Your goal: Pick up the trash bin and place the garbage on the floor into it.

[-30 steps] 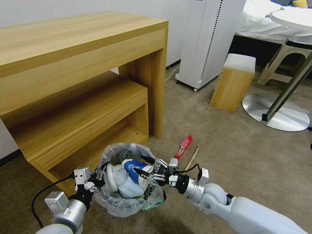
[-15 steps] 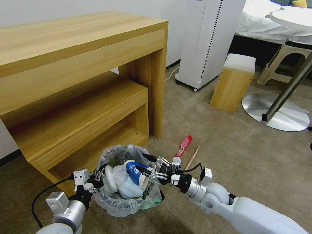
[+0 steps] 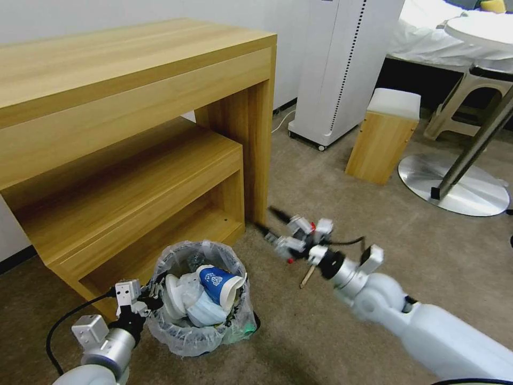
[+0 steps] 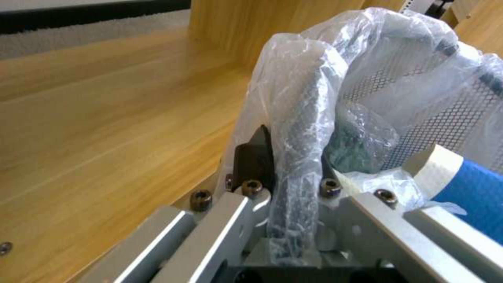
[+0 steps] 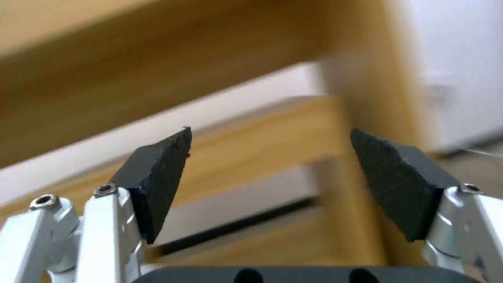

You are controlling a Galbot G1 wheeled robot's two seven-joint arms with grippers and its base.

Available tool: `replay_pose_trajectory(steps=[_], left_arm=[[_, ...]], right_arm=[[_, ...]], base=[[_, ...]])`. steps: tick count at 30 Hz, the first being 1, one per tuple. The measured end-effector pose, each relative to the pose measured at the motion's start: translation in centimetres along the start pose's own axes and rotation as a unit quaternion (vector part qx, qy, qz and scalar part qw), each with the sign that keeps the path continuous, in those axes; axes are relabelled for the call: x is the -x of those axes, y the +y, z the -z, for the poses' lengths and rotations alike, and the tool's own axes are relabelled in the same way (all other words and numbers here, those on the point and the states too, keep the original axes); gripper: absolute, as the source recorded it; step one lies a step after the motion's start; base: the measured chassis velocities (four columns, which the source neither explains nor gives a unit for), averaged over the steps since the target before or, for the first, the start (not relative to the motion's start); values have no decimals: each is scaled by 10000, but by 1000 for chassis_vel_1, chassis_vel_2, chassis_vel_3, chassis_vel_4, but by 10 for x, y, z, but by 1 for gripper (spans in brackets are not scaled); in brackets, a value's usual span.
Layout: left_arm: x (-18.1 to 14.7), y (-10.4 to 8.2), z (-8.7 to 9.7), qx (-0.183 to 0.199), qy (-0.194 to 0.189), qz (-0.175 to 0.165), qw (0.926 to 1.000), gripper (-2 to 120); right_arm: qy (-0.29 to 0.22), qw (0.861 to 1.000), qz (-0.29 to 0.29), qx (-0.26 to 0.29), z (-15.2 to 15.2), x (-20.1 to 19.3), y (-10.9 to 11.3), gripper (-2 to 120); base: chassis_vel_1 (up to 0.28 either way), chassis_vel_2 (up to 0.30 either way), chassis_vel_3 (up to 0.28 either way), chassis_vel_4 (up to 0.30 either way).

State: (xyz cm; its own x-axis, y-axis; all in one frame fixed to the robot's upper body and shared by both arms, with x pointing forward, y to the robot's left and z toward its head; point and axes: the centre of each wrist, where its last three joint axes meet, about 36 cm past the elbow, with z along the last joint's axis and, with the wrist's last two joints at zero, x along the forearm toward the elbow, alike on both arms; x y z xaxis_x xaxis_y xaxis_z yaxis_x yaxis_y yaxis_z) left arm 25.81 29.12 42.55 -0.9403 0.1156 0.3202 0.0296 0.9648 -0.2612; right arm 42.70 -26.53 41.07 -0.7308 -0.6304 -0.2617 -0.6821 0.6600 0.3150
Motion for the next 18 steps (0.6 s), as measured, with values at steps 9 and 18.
replay_pose_trajectory(steps=[9, 18], left_arm=[[4, 1, -2, 2, 25, -15, 10000, 2], [7, 6, -7, -45, 46, 38, 10000, 2]], right_arm=[[72, 9768, -2122, 271, -33, -26, -34, 92], [481, 9209, -3798, 738, -66, -21, -42, 89]], base=[[0, 0, 0, 0], [0, 0, 0, 0]])
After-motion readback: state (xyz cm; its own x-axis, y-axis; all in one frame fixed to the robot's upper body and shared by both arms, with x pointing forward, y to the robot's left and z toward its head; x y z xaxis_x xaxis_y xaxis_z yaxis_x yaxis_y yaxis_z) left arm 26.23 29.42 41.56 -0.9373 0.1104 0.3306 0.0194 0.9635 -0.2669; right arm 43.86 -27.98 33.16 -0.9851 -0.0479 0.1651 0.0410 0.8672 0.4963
